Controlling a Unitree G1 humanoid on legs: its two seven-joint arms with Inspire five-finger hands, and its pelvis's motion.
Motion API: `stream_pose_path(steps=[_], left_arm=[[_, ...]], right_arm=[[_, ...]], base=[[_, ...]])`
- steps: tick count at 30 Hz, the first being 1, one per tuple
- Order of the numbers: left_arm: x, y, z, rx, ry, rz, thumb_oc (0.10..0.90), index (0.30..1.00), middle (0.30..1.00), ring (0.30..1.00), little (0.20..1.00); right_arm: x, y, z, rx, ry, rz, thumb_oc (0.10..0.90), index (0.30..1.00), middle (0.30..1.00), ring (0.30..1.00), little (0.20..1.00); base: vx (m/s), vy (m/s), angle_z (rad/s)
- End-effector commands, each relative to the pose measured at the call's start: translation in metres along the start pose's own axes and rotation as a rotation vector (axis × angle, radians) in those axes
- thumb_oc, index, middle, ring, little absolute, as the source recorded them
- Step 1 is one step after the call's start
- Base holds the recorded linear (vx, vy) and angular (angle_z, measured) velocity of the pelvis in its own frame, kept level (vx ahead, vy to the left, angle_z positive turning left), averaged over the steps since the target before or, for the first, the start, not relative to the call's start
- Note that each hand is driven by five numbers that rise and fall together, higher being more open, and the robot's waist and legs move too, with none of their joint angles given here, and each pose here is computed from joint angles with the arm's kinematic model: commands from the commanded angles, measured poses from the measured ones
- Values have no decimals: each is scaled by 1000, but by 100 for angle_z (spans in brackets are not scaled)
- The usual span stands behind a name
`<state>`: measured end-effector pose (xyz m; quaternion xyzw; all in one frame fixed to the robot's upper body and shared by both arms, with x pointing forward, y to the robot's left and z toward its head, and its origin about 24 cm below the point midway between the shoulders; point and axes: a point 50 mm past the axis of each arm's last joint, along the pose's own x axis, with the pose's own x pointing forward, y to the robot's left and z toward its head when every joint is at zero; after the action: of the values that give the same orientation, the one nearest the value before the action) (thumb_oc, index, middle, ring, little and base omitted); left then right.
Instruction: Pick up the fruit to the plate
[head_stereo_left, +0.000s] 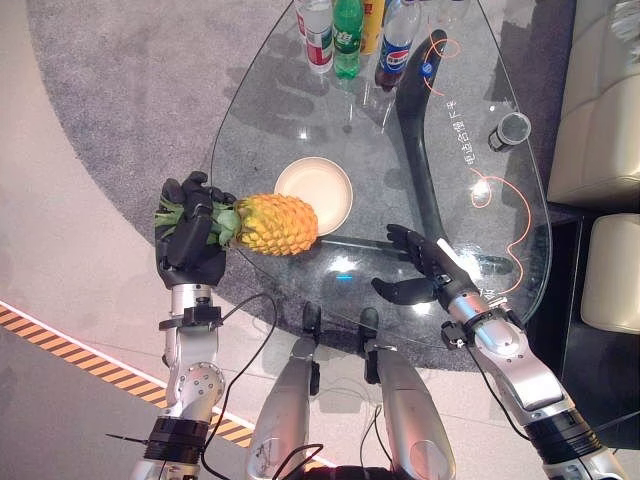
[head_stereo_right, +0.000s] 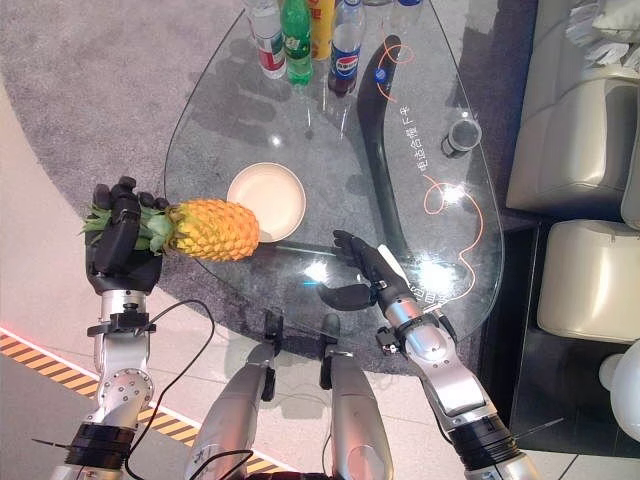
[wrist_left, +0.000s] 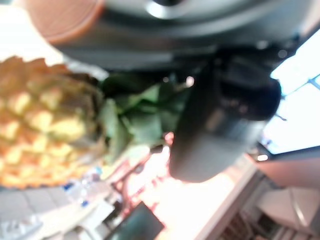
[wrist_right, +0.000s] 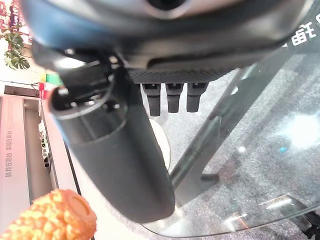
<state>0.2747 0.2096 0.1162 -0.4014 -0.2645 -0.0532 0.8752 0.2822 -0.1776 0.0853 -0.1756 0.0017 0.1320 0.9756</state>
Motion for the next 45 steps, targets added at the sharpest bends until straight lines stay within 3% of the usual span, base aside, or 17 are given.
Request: stream_pose_path(steps=[1,8,29,45], left_arm=[[23,-50,36,47,-213,-286,100,300,300,300,200],[24,-50,41,85,-241,-296,100,300,300,300,200],[51,-73,50,545,-421,-167,100,300,300,300,200],[77,-93,51,670,-582,-125,100,300,300,300,200]], right_arm=[[4,0,40,-56,-186,16,800,900,900,900,900],[4,0,37,-46,-168,24,800,900,900,900,900],[25,26,40,-26,-85,179,800,900,900,900,900],[38,52,32,-7,50,368,800,900,900,900,900]], base=[[0,0,0],[0,0,0],[-2,10,-2],[-2,46,-6]])
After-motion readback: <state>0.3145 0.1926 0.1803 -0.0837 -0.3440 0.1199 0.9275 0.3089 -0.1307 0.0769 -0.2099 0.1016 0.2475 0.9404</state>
